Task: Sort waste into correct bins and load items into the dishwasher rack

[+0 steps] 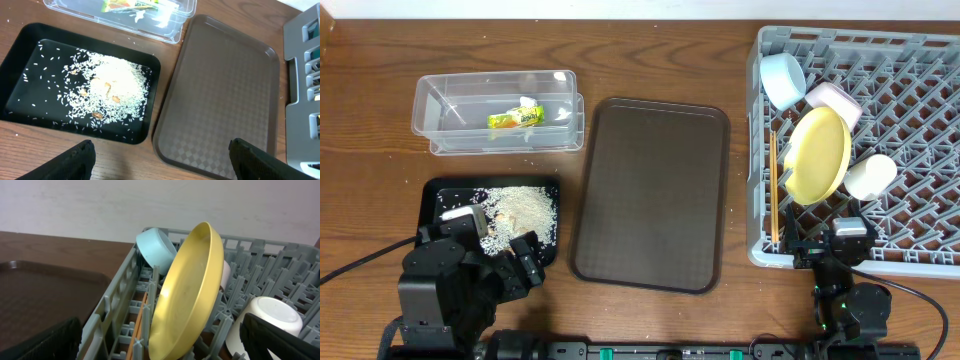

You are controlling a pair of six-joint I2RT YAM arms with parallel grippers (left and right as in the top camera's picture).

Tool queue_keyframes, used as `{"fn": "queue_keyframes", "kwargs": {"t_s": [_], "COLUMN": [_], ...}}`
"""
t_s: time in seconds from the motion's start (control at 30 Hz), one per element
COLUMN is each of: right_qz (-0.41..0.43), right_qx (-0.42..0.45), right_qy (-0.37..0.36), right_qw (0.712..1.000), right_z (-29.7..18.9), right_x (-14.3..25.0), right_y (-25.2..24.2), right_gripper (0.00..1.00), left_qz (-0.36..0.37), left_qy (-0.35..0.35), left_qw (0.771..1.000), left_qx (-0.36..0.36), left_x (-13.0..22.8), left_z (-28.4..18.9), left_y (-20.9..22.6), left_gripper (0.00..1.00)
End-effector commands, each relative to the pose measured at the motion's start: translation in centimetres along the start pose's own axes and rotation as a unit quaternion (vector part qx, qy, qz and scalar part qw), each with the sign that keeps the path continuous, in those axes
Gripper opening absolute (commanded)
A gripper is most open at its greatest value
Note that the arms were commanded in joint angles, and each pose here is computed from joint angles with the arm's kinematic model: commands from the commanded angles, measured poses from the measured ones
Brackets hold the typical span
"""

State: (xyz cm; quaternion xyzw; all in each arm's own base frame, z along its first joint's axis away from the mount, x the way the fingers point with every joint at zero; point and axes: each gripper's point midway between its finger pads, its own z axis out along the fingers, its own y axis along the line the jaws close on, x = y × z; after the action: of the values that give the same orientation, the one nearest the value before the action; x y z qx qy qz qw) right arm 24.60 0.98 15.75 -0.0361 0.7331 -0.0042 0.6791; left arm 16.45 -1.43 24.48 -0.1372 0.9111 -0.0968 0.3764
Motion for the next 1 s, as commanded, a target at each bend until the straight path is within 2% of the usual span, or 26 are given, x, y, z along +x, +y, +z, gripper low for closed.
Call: {"fn": "queue_keyframes", "kwargs": {"t_s": [0.0,0.97], "right_qz": [-0.006,-0.006], "right_qx": [0.0,0.0], "right_qy": [-0.002,-0.002], "right_qw": [1.0,1.0], "right_z": [0.0,0.0], "right_x": [0.06,0.06], "right_y": [-0.03,-0.03], "right_gripper": [0.99,0.99], "left_qz": [-0.003,0.003], "left_qy": [0.001,-0.003], "left_qw": [1.0,1.0], "left_qx": [-0.001,-0.008], "left_x": [0.1,0.01], "left_z": [0.03,0.0], "left_y": [0.05,0.3], "left_gripper": [0.88,0.88]}}
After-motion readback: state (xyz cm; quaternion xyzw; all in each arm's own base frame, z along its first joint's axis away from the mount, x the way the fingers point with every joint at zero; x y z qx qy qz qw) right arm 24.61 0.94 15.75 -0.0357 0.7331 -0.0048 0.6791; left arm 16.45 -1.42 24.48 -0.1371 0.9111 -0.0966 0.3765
